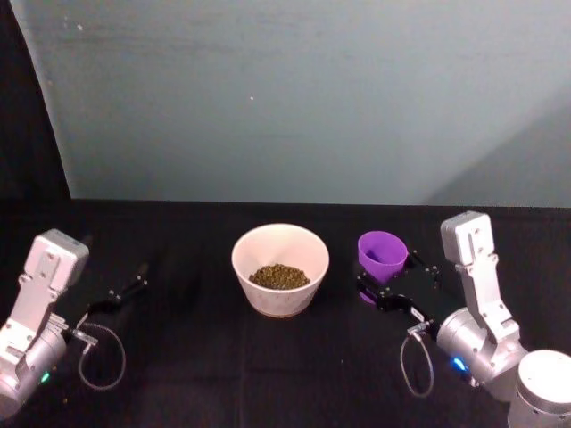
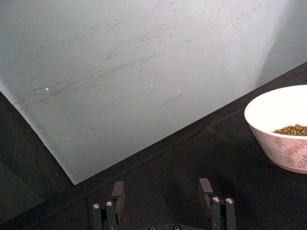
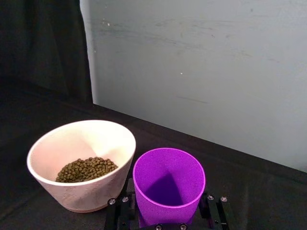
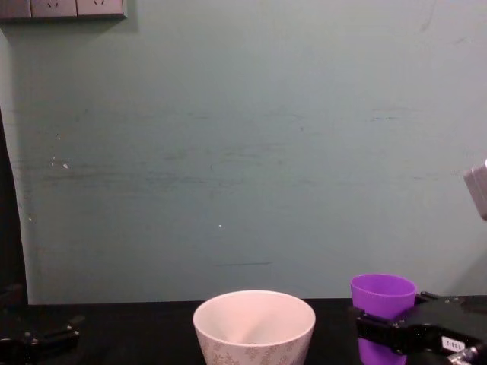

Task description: Pick up the cup and pour the mung beans from the cup into the bowl.

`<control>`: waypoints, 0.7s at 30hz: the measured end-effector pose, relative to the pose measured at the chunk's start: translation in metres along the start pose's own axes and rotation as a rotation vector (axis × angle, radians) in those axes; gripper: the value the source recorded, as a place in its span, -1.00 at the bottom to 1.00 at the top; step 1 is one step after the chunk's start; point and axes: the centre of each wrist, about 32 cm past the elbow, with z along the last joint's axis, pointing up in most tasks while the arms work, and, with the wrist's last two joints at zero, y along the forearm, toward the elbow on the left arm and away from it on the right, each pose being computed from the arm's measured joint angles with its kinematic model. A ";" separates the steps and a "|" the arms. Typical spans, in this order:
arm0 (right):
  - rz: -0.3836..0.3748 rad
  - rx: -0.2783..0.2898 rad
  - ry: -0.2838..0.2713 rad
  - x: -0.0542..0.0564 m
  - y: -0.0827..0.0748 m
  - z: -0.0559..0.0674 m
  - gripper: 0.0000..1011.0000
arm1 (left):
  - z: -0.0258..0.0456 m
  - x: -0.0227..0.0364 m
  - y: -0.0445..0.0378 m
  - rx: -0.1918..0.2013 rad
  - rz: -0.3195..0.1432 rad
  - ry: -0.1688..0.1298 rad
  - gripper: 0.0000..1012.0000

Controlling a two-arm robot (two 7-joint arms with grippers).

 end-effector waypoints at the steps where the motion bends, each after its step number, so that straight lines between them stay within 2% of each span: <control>1: -0.001 0.009 0.005 0.001 0.002 -0.004 0.45 | 0.0000 0.0000 0.0000 0.000 0.000 0.000 1.00; 7: -0.003 0.042 0.018 0.007 0.014 -0.014 0.45 | 0.0000 0.0000 0.0000 0.000 0.000 0.000 1.00; 12: 0.000 0.059 0.024 0.014 0.024 -0.015 0.45 | 0.0000 0.0000 0.0000 0.000 0.000 0.000 1.00; 21: 0.023 0.044 0.033 0.019 0.041 -0.017 0.45 | 0.0000 0.0000 0.0000 0.000 0.000 0.000 1.00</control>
